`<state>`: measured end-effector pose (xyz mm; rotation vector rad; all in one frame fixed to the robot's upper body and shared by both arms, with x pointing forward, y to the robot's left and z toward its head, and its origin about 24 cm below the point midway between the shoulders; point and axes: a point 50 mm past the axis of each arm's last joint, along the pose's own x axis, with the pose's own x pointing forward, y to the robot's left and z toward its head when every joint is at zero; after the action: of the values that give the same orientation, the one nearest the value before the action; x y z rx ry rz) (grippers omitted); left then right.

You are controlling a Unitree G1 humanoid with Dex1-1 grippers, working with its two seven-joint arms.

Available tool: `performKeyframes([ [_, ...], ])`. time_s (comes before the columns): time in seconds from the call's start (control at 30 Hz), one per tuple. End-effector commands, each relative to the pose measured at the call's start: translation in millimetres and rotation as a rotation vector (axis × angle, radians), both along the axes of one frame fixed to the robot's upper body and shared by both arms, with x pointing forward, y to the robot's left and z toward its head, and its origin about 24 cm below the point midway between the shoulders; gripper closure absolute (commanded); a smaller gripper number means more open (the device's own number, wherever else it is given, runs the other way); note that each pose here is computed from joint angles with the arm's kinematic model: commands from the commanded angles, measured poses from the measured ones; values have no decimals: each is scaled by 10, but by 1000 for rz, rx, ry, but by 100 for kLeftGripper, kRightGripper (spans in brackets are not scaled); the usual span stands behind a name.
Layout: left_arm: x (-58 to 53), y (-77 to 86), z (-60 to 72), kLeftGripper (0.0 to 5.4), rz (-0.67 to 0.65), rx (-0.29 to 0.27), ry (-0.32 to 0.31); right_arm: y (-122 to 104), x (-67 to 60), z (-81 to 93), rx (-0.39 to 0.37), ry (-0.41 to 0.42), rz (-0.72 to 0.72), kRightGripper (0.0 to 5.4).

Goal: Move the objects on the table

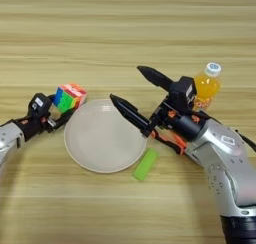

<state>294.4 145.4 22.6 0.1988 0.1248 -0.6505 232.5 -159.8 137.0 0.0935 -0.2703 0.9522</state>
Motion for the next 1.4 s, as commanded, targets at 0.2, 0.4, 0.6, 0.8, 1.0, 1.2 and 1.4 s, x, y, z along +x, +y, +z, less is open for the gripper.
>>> performKeyframes([
  [0.2, -4, -8, -30, 111, -6, 22, 20, 0, -2, 46, 2, -21, 17, 0],
  [0.4, 0, -16, -13, 66, 0, 16, 9, -6, -1, 45, 1, -21, 18, 0],
  [0.6, 13, -16, 35, 15, 8, 12, -25, -12, 0, 44, 2, -21, 20, 0],
  [0.8, 33, -29, 146, 2, 11, -17, -88, -11, 2, 44, 3, -21, 20, 0],
  [1.0, 43, -22, 218, 2, 12, -27, -118, -7, 3, 42, 4, -20, 22, 0],
  [1.2, 26, -56, 393, 2, -6, -80, -210, -5, 2, 40, 6, -20, 22, 0],
  [1.4, 3, -75, 585, 2, -1, -161, -306, -3, 2, 40, 8, -20, 21, 0],
])
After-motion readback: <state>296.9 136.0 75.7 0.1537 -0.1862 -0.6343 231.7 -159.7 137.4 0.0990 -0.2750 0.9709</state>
